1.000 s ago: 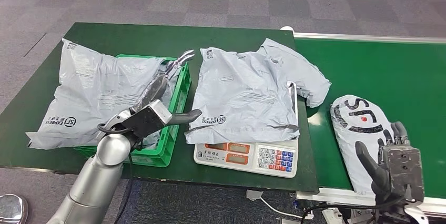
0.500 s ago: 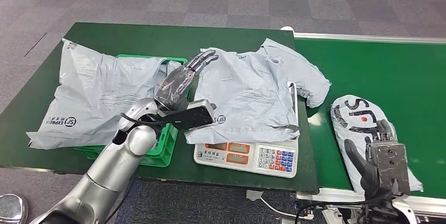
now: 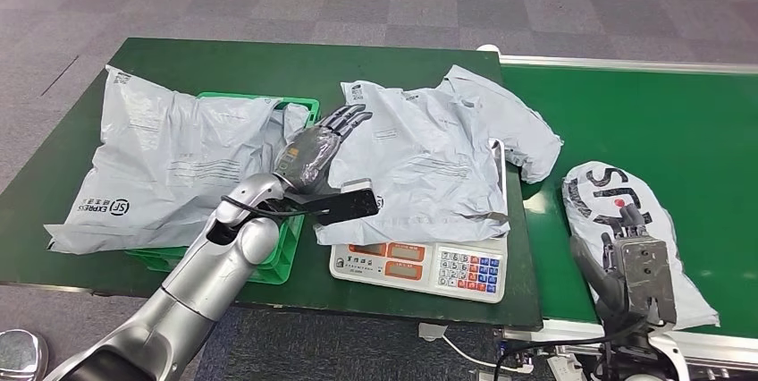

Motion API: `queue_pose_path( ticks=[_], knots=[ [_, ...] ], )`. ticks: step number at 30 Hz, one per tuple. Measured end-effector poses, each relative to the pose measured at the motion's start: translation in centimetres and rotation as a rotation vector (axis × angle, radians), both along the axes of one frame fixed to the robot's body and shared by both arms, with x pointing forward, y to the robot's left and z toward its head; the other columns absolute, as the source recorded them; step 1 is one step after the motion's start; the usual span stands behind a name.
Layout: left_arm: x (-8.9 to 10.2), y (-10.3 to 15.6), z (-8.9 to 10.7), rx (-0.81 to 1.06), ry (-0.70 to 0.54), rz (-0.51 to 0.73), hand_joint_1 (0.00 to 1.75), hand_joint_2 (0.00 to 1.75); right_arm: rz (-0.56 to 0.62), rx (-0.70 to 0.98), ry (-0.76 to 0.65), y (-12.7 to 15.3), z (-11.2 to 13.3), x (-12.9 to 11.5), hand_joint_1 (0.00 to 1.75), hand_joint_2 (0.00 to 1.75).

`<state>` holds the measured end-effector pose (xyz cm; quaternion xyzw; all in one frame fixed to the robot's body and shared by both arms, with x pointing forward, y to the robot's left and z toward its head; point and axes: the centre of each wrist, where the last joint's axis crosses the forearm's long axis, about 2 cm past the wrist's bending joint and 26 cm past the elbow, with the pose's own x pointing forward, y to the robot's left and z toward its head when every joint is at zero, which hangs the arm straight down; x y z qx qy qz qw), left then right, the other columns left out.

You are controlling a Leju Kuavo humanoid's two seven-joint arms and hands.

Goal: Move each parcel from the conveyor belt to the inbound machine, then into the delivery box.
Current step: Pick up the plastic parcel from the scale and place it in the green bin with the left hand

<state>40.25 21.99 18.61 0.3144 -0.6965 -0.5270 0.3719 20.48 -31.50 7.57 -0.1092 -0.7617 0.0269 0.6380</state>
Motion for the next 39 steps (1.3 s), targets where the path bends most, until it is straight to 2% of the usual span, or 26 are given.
queue_pose_path(
  ticks=[15, 26, 39],
  knots=[
    [0.0, -0.1, -0.9, 0.022, 0.029, 0.004, 0.0, 1.75, 0.004, 0.005, 0.003, 0.2, -0.1, 0.2, 0.0, 1.75],
    [0.5, -2.5, -2.0, 0.142, 0.078, -0.058, 0.0, 1.75, 0.047, 0.018, 0.003, 1.5, -0.2, 0.9, 0.0, 1.75],
    [-0.3, -4.5, -5.5, 0.242, 0.212, -0.168, 0.0, 1.75, 0.069, 0.033, 0.008, 2.1, -0.7, 1.0, 0.0, 1.75]
  ],
)
